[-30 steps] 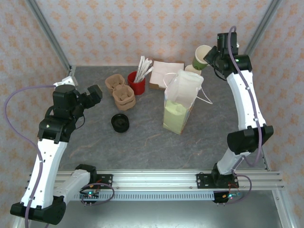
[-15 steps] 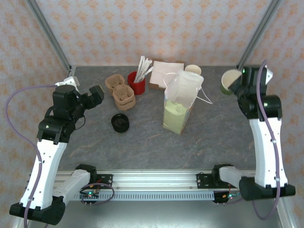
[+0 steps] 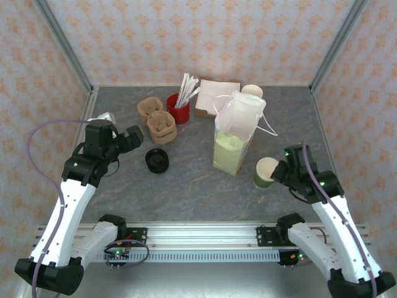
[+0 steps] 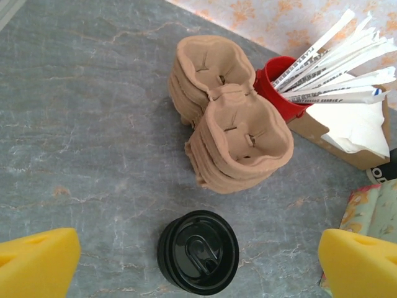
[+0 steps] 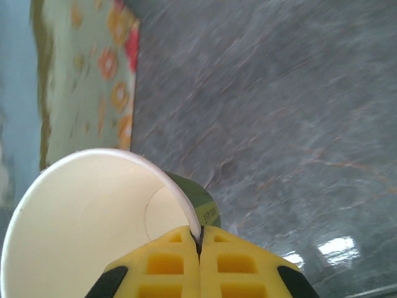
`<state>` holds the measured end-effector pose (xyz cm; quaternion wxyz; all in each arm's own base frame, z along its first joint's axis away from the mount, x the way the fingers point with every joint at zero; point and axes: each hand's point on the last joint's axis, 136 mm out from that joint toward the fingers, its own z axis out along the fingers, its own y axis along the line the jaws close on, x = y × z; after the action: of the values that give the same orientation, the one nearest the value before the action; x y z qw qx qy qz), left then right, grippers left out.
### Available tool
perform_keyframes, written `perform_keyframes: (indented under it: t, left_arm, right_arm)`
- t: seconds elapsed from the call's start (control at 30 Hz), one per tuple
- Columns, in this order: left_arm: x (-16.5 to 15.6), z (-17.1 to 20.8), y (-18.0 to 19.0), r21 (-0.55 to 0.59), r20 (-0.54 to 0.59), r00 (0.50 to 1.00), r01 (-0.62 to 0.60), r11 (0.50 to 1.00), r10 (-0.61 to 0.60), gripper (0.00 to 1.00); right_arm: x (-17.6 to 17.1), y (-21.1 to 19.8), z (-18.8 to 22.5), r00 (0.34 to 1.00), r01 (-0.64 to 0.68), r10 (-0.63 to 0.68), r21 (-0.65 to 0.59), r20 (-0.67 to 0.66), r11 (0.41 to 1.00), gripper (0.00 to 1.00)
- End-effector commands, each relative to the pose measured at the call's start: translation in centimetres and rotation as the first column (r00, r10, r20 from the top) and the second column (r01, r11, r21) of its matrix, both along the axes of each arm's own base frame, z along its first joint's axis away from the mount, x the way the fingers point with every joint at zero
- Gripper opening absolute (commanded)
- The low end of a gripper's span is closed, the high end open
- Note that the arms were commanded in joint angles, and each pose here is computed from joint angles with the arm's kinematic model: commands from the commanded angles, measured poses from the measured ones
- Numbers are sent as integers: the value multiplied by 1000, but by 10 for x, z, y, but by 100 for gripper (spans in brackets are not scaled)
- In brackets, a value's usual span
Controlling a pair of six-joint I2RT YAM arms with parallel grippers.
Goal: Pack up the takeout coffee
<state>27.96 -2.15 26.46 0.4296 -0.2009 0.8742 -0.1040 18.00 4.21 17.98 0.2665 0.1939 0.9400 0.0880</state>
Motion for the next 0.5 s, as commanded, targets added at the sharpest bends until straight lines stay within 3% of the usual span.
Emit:
perform_keyframes:
  t: [0.0,0.13,0.47]
  left_arm:
    - [6,-4,-5,-15,15,1000,8,1000,-8,99]
    - [7,-25,-8,-20,-28,1000,10,1000,-11,99]
    - [1,-88,-15,-42,-239,971,11,999,-21,95]
  right_arm:
    - [7,21,-8,998,-36,35,19,45,999,0]
    - [1,47,-34,986,-157,156,7,51,988,0]
    - [-12,131,-32,898,-392,376,29,228,920,0]
